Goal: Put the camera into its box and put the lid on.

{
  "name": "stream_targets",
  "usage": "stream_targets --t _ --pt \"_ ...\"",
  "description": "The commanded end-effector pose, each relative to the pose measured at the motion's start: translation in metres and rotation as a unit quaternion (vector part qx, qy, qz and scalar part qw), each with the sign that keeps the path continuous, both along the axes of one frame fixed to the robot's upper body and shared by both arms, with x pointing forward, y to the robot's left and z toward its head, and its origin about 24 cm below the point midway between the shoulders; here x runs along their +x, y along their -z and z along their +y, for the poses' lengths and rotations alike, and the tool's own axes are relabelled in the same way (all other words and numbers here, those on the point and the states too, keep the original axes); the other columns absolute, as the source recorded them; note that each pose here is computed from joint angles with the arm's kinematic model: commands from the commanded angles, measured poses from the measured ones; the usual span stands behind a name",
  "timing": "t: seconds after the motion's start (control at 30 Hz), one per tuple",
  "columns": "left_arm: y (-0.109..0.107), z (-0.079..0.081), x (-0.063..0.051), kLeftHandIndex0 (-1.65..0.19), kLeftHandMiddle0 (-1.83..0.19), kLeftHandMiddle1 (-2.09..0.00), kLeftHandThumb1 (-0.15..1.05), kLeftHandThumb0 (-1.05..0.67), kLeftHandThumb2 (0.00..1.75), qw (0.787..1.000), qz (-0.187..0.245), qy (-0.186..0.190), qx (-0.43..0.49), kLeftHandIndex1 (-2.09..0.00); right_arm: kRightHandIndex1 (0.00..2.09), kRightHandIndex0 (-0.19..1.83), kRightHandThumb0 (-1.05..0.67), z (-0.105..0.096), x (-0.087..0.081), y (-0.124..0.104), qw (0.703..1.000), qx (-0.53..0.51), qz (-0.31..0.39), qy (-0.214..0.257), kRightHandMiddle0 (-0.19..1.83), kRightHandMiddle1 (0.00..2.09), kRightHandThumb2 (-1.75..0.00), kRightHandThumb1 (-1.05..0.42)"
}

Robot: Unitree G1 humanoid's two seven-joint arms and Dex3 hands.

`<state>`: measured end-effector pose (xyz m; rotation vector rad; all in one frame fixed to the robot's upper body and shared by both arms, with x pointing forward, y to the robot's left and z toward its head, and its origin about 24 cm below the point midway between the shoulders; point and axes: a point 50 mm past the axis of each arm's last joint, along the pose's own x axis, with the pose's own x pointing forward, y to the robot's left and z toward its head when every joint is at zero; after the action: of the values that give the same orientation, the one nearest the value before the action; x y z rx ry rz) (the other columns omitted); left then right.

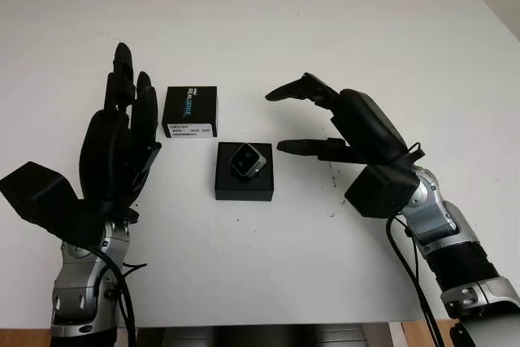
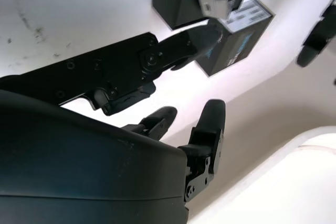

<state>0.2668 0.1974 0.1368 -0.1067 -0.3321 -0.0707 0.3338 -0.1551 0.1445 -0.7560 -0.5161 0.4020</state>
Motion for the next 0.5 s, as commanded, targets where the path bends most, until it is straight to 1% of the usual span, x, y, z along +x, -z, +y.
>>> stream_targets --t 0.0,0.07,0.13,0.2,0.27,0.33,0.4,0.47 --pt "-0.004 -0.001 0.002 0.19 0.19 0.00 1.05 -0.79 0.44 1.000 -0.011 0.002 -0.001 0.00 0.29 0.44 -0.55 0.000 0.006 -0.016 1.000 0.008 0.008 -0.010 0.11 1.01 -0.05 -0.87" --pt "-0.004 -0.001 0.002 0.19 0.19 0.00 1.05 -0.80 0.43 1.000 -0.011 0.002 -0.002 0.00 0.29 0.42 -0.54 -0.001 0.011 -0.024 0.999 0.008 0.034 -0.031 0.13 0.96 -0.05 -0.85" --pt "-0.004 -0.001 0.002 0.19 0.19 0.00 1.05 -0.80 0.42 1.000 -0.011 0.001 -0.001 0.00 0.26 0.34 -0.56 -0.002 0.017 -0.031 0.997 -0.012 0.062 -0.051 0.09 0.92 -0.05 -0.85" --pt "-0.004 -0.001 0.002 0.19 0.19 0.00 1.05 -0.80 0.43 1.000 -0.011 -0.002 0.006 0.00 0.21 0.27 -0.62 -0.002 0.021 -0.036 0.993 -0.033 0.087 -0.066 0.08 0.87 -0.05 -0.83" --pt "-0.004 -0.001 0.003 0.19 0.19 0.00 1.05 -0.80 0.43 1.000 -0.011 -0.003 0.008 0.00 0.18 0.24 -0.65 -0.003 0.025 -0.038 0.990 -0.053 0.102 -0.082 0.09 0.79 -0.05 -0.83" --pt "-0.003 -0.001 0.003 0.19 0.19 0.00 1.05 -0.80 0.43 1.000 -0.010 -0.002 0.005 0.00 0.11 0.18 -0.71 -0.002 0.027 -0.037 0.984 -0.076 0.120 -0.104 0.15 0.57 -0.05 -0.84" --pt "-0.003 -0.001 0.003 0.19 0.19 0.00 1.05 -0.79 0.42 1.000 -0.010 -0.003 0.005 0.00 0.07 0.14 -0.75 -0.001 0.029 -0.036 0.979 -0.102 0.133 -0.116 0.18 0.45 -0.06 -0.84" --pt "-0.003 0.000 0.004 0.19 0.19 0.00 1.05 -0.79 0.43 1.000 -0.010 -0.003 0.006 0.00 0.06 0.11 -0.76 0.000 0.030 -0.034 0.974 -0.120 0.142 -0.125 0.22 0.35 -0.05 -0.85"
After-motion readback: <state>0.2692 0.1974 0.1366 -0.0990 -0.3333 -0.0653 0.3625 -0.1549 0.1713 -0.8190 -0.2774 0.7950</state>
